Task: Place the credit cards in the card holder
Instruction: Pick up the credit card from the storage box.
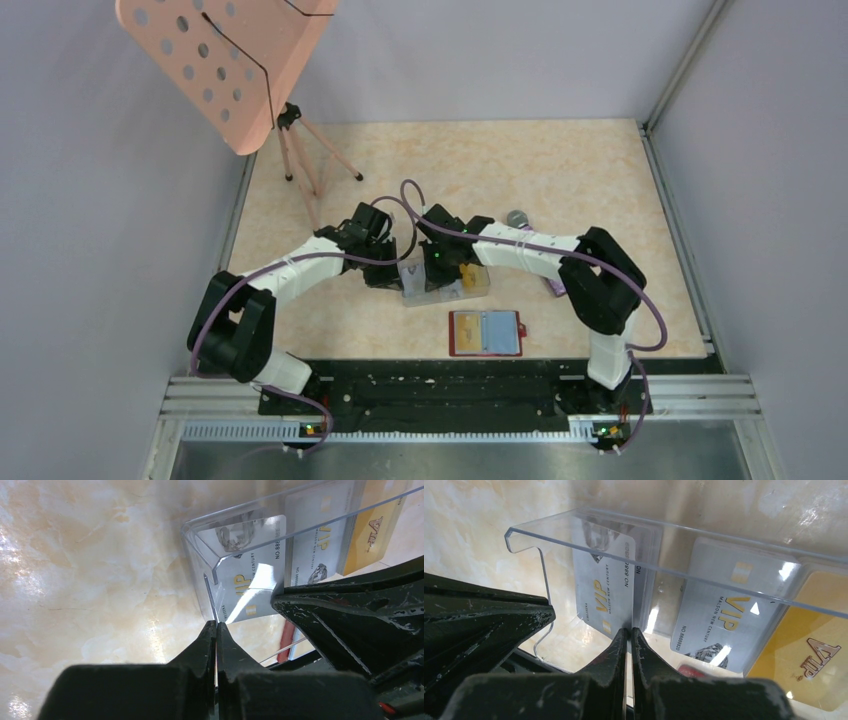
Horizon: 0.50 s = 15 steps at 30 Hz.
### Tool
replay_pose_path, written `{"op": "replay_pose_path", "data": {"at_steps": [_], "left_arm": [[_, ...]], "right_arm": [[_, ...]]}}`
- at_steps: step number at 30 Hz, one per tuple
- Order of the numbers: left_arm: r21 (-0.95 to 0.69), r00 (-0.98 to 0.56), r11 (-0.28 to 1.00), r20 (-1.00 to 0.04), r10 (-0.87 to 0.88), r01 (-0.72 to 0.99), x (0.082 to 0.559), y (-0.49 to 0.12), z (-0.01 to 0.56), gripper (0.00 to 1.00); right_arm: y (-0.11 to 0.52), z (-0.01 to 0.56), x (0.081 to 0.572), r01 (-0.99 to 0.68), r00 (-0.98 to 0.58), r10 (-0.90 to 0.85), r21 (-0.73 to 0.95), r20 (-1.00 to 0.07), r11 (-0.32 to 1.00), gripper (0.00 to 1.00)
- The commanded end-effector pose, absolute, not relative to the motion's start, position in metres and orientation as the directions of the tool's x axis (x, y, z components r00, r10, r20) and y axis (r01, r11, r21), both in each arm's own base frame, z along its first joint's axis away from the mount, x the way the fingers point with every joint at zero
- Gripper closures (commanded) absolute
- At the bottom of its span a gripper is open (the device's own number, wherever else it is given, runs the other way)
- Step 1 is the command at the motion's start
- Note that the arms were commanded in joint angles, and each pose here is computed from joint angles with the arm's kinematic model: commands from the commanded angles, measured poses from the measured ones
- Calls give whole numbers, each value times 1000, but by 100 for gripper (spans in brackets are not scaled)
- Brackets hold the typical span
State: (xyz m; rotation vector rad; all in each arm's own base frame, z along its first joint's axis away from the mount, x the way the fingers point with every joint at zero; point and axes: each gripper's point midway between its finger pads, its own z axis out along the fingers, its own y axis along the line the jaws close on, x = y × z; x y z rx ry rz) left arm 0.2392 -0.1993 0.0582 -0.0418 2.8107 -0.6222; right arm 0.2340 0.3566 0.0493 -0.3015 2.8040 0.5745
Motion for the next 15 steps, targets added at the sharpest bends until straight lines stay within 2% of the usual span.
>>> {"op": "replay_pose_path", "data": {"at_steps": [1, 9, 13, 15], "left_arm": [[-370, -969, 928, -241, -45, 49, 235, -195, 48, 99], [-371, -969, 927, -244, -42, 53, 235, -195, 49, 100], [-370, -969, 927, -245, -41, 55, 234, -195, 50, 100], [-369, -969, 928, -244, -40, 54, 234, -195, 49, 100]], "right_arm": [[366, 76, 239, -305, -915, -171, 348, -365, 886, 100], [399, 104, 232, -362, -903, -150, 525, -404, 770, 100], [406, 105, 230, -364, -907, -150, 556, -393, 747, 100], [409, 102, 230, -363, -910, -153, 563, -384, 743, 96]]}}
